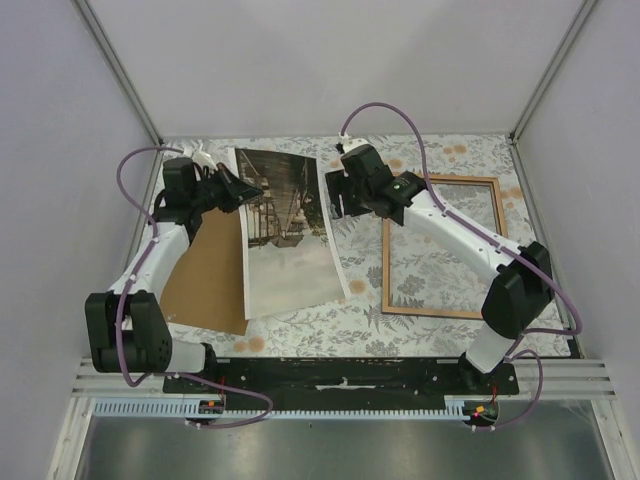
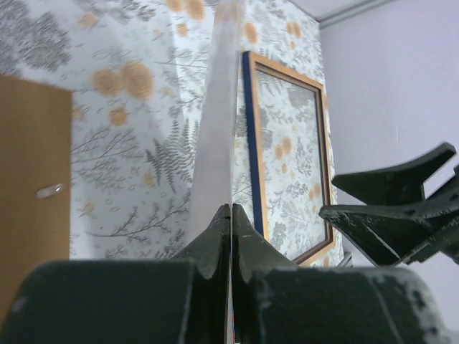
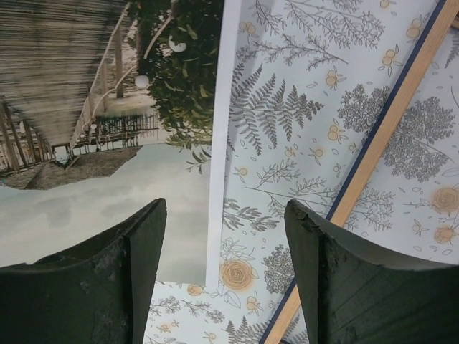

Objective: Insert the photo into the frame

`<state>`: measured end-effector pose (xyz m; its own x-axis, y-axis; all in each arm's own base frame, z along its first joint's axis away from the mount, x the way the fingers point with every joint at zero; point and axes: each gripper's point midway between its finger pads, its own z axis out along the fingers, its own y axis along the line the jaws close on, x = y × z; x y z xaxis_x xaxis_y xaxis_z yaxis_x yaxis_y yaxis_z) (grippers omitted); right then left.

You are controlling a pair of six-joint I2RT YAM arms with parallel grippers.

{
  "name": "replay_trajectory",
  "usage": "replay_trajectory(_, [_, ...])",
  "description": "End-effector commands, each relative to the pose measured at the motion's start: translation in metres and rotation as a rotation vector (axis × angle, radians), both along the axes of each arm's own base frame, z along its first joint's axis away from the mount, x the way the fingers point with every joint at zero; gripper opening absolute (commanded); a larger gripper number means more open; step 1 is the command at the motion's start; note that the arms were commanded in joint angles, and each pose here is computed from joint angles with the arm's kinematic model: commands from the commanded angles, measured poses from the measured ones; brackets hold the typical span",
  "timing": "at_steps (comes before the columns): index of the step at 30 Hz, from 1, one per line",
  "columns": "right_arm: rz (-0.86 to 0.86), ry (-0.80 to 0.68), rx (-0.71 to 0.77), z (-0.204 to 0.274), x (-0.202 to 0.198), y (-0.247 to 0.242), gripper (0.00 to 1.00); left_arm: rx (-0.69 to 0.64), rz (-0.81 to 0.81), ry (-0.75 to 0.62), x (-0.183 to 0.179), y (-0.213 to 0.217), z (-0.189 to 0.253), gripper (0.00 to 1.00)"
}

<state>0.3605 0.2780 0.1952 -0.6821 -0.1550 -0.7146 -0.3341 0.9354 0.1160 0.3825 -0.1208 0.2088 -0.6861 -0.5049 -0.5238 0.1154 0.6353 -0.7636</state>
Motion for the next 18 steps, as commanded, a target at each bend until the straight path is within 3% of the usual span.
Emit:
replay_trajectory(1, [-0.015, -0.093, 0.009, 0.040, 0.014, -0.002, 0.75, 0.029, -0.157, -0.198, -0.008, -0.027, 0.056, 0.02])
replay_trajectory(10, [-0.282, -0.066, 0.180, 0.084, 0.031, -0.090, 0.76, 0.073, -0.249, -0.487, -0.002, -0.048, 0.130, 0.02])
replay_trajectory(18, [-0.231, -0.066, 0.435, 0.142, 0.035, -0.115, 0.78, 0.196, -0.411, -0.821, -0.024, -0.081, 0.182, 0.02])
